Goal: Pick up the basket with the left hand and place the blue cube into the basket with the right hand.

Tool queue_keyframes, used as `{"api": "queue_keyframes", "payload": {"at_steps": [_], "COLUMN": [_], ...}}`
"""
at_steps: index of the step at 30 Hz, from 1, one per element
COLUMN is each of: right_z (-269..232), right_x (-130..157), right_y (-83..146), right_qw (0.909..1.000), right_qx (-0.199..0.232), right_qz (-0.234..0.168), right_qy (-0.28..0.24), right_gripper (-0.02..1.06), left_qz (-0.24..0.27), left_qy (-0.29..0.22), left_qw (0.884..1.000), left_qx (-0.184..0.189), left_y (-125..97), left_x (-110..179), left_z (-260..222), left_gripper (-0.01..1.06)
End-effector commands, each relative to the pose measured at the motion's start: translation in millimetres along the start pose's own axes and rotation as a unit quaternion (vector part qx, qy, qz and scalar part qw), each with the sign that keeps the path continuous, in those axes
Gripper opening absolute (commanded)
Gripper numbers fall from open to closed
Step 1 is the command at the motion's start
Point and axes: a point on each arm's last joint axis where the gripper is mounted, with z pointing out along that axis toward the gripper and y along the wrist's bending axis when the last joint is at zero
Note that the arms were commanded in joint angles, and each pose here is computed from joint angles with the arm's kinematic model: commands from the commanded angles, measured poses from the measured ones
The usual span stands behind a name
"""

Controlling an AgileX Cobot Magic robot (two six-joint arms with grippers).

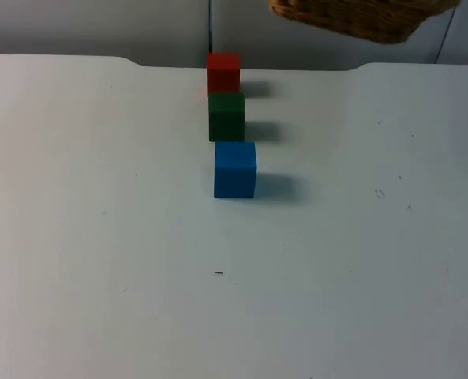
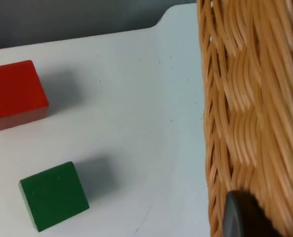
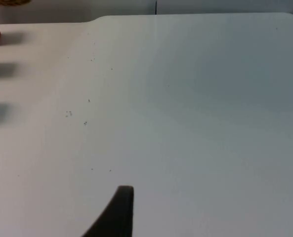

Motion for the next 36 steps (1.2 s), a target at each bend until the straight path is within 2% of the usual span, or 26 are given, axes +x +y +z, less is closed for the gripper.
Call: {"api": "queue_keyframes", "payload": {"at_steps": [1,9,11,14,18,19,23,24,28,29,32,36], "right_z": [2,2,2,2,2,2,2,2,2,2,2,2], "right_x": [1,1,1,1,1,1,1,1,1,1,1,1], "right_y": [0,0,-1,-1,-1,-1,-1,-1,-1,-1,-1,-1], "right_qw": [1.0,1.0,1.0,1.0,1.0,1.0,1.0,1.0,1.0,1.0,1.0,1.0], "right_qx": [0.005,0.006,0.007,0.007,0.007,0.007,0.007,0.007,0.007,0.007,0.007,0.007], "right_qz": [0.0,-0.001,-0.002,-0.002,-0.002,-0.002,-0.002,-0.002,-0.002,-0.002,-0.002,-0.002], "right_qy": [-0.001,-0.001,-0.001,-0.001,-0.001,-0.001,-0.001,-0.001,-0.001,-0.001,-0.001,-0.001], "right_gripper": [1.04,1.04,1.04,1.04,1.04,1.04,1.04,1.04,1.04,1.04,1.04,1.04], "left_qz": [0.0,-0.01,-0.006,0.003,0.001,0.001,-0.033,-0.033,-0.087,-0.087,-0.133,-0.161], "left_qy": [-0.016,-0.036,-0.028,-0.044,-0.071,-0.071,-0.057,-0.057,-0.044,-0.044,-0.048,-0.051], "left_qw": [0.999,0.999,0.999,0.999,0.997,0.997,0.997,0.997,0.995,0.995,0.989,0.984], "left_qx": [0.029,0.023,0.014,0.005,-0.01,-0.01,-0.035,-0.035,-0.036,-0.036,-0.052,-0.065], "left_y": [-12,-7,-4,0,8,8,43,43,83,83,120,143], "left_x": [-6,-13,-4,5,44,44,98,98,138,138,166,187], "left_z": [-19,-60,-66,-81,-102,-102,-114,-114,-126,-126,-143,-160], "left_gripper": [0.0,0.0,0.0,0.0,0.0,0.0,0.0,0.0,0.0,0.0,0.0,0.0]}}
